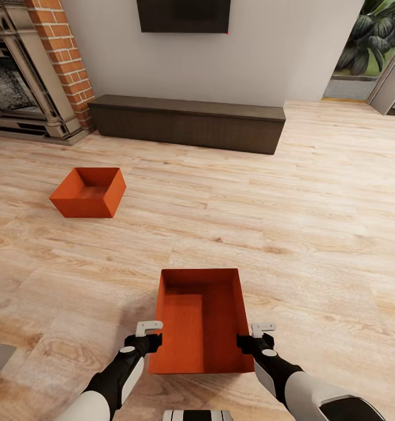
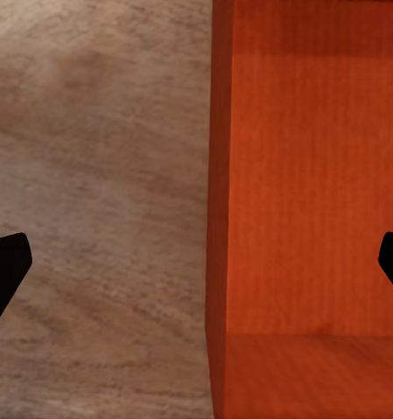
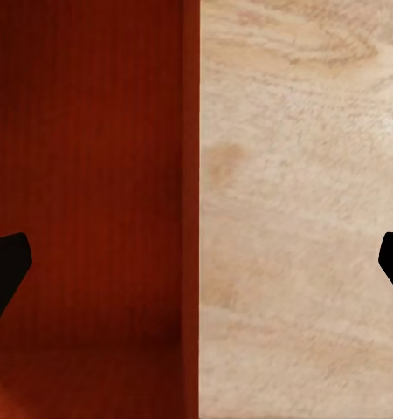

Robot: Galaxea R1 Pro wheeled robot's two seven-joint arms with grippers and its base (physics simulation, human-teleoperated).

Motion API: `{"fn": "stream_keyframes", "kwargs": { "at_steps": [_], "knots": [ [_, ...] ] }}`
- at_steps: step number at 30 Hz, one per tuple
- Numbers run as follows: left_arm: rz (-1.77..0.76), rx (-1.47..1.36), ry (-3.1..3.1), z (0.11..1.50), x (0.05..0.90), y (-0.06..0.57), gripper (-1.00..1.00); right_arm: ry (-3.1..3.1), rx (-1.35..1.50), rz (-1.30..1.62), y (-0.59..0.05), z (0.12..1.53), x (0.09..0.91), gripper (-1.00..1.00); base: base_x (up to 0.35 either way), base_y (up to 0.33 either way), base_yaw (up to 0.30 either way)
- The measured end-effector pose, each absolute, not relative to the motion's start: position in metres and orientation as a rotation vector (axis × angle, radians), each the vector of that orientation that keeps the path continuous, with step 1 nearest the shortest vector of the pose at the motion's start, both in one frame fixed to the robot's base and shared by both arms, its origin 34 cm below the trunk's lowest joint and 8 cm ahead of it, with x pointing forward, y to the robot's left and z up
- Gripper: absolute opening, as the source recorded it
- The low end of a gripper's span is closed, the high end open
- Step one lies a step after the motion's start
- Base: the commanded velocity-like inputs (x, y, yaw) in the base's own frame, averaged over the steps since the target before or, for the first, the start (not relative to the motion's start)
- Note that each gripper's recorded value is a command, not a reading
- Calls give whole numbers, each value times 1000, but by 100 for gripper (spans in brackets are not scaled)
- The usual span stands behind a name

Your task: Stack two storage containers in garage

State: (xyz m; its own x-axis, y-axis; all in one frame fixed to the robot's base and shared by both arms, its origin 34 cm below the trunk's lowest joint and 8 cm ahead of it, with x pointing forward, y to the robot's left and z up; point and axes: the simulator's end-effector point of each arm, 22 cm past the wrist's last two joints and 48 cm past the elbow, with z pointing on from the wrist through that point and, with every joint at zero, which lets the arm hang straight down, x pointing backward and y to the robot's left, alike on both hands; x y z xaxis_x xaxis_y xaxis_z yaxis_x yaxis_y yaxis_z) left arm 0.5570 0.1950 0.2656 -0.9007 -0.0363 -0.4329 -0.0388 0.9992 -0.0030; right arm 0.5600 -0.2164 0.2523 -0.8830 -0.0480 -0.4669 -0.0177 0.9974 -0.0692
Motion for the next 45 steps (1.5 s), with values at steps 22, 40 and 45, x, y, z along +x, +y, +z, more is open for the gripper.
{"fn": "stream_keyframes", "kwargs": {
  "at_steps": [22, 40, 45],
  "knots": [
    [11, -54, 2693, 265, 557, 196, 100, 2652, -48, -85, -216, 252, 560, 100, 0, -47, 0],
    [35, -49, 2693, 265, 557, 209, 100, 2651, -50, -45, -201, 253, 560, 100, 0, 0, 0],
    [35, -49, 2694, 264, 557, 209, 100, 2650, -47, -44, -201, 253, 560, 100, 0, 0, 0]
  ]
}}
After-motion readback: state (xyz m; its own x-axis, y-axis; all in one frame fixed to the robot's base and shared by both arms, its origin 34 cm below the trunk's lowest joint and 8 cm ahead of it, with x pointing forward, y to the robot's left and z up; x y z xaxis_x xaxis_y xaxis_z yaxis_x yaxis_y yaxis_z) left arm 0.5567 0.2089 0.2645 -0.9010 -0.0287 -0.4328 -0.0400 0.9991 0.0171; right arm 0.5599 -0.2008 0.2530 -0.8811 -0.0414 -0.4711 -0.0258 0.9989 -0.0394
